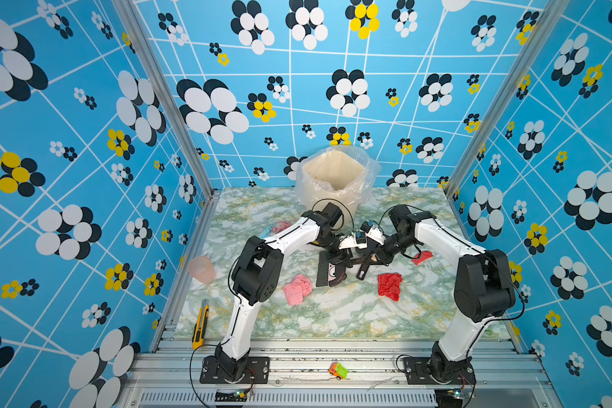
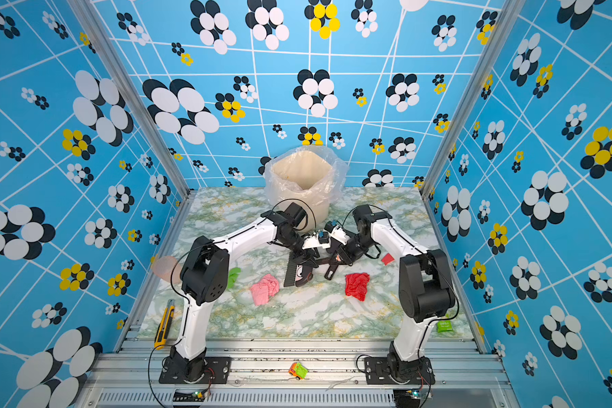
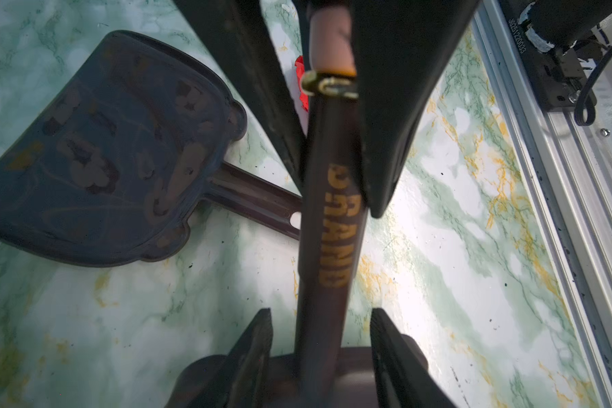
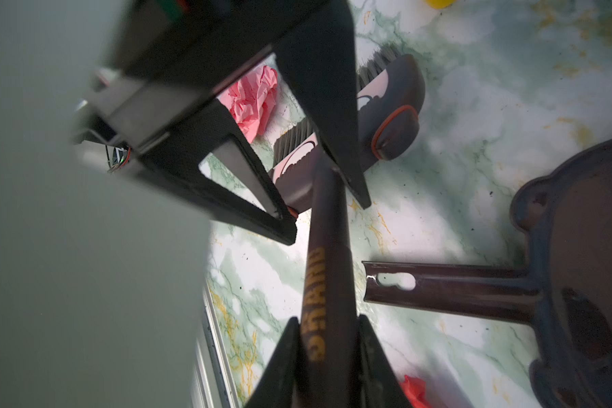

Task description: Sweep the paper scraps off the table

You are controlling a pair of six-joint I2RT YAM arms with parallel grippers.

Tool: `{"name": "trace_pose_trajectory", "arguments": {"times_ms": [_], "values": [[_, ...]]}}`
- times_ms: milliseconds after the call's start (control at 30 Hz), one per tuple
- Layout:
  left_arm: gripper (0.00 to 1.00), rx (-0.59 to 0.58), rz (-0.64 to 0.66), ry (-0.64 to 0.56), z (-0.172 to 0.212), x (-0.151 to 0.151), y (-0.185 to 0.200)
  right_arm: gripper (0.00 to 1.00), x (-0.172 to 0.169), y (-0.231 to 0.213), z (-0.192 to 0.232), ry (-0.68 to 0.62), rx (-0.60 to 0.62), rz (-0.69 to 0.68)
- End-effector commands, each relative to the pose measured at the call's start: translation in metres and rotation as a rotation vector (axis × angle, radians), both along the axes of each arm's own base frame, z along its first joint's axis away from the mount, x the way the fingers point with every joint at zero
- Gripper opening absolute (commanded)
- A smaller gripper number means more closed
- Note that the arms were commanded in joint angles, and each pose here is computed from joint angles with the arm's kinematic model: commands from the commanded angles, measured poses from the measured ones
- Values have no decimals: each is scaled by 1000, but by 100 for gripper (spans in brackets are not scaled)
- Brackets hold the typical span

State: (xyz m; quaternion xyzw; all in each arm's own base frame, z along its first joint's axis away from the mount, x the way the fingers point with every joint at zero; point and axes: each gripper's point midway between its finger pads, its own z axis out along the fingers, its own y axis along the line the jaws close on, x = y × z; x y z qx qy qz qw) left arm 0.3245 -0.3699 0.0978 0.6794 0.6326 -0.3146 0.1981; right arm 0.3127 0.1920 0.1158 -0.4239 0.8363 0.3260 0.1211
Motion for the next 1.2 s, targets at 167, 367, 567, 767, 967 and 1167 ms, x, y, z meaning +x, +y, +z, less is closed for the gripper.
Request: {"name": "trace_pose_trajectory", "arguments": {"times_ms": [167,367,567,767,967,1167], "values": [[50,20,20,-106,-4,3,-2,0,-1,-2,-5,19,-30,-8],[50,1,52,-148,-11,8,-5,0,-1,-2,-6,19,-29,-9],[41,3,55,-154,-15,8,-4,0,0,-1,-5,17,-23,-8],[17,6,48,-153,-15,7,-3,0,0,0,-3,18,-15,-7],[6,-6,23,-138,-11,4,-3,0,2,0,-2,1,-19,-5],[2,4,-14,-96,-2,-5,3,15,1,-5,3,-50,-43,35]]}}
